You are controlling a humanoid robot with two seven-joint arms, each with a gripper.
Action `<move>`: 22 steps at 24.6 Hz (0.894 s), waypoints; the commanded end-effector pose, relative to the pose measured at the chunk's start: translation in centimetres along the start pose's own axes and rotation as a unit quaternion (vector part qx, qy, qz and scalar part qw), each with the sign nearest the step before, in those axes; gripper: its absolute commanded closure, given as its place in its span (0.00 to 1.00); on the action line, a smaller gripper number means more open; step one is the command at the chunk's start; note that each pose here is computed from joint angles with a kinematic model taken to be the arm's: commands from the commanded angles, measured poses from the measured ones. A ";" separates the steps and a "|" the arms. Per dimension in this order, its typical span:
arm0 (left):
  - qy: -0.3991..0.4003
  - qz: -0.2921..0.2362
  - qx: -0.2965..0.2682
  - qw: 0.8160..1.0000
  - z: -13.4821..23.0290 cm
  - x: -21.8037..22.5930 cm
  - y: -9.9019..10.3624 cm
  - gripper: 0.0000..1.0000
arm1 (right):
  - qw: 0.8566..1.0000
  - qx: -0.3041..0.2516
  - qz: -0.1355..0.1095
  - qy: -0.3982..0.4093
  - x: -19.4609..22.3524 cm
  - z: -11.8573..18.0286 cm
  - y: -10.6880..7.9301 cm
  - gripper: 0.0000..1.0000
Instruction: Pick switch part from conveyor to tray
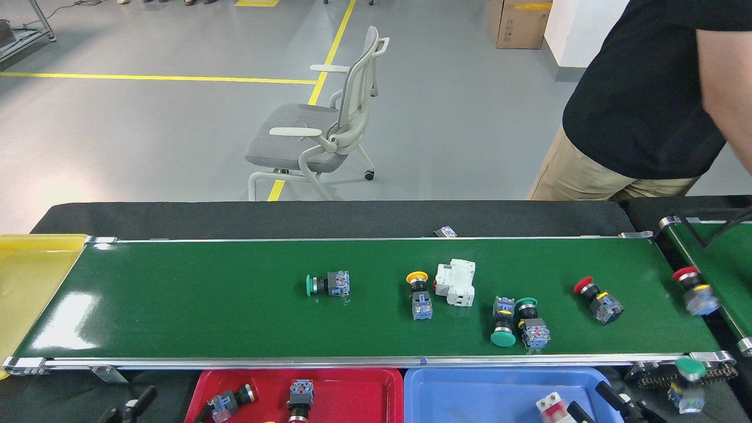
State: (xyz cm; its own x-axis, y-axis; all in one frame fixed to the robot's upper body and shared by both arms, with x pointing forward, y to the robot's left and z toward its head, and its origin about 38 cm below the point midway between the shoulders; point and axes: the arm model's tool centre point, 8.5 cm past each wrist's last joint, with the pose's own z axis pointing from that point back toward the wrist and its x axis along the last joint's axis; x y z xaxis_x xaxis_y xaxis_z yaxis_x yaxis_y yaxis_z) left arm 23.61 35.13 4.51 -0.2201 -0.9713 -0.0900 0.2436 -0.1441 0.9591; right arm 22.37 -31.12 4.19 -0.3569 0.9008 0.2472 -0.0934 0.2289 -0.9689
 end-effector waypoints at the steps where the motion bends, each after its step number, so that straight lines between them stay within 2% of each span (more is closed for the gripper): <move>1: 0.030 0.009 0.012 0.999 0.5 -1.7 0.9 0.00 | 0.997 -0.027 -0.016 0.067 0.2 -0.8 -0.4 0.02; 3: 0.061 0.016 0.012 0.998 0.5 -2.2 0.8 0.00 | 0.991 -0.035 -0.021 0.129 -0.2 -1.0 -0.4 0.04; 6: 0.083 0.024 0.012 0.996 0.4 -2.3 0.7 0.00 | 0.974 -0.020 0.008 0.225 -1.7 -1.0 -0.1 0.05; 9: 0.072 0.025 0.015 0.997 -0.1 -1.8 0.9 0.00 | 0.965 -0.013 0.027 0.262 -1.9 -1.9 0.0 0.05; 12: 0.052 0.024 0.022 0.998 -1.0 -0.8 1.4 0.00 | 0.972 -0.009 0.023 0.232 -0.5 -3.3 0.2 0.02; 17: 0.030 0.017 0.034 0.999 -5.2 0.5 4.7 0.00 | 0.993 -0.005 0.039 0.115 2.7 -7.7 -0.6 0.02; 19: 0.027 0.018 0.043 0.999 -7.2 1.1 6.4 0.00 | 0.996 0.019 0.044 0.073 4.8 -10.2 -0.5 0.02; 22: 0.031 0.022 0.054 0.998 -9.4 1.3 7.7 0.00 | 0.997 0.038 0.055 0.045 6.9 -12.9 -0.6 0.02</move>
State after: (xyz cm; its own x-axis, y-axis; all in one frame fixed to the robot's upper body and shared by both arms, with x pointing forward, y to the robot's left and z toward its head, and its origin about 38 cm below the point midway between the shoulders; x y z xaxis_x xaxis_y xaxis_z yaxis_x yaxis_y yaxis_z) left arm 33.46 30.89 8.74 -0.1697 -0.9841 -0.0522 0.1553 -0.0790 0.9847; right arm 31.44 -20.75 6.04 -0.2823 0.9482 0.1459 -0.1167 0.1170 -0.9862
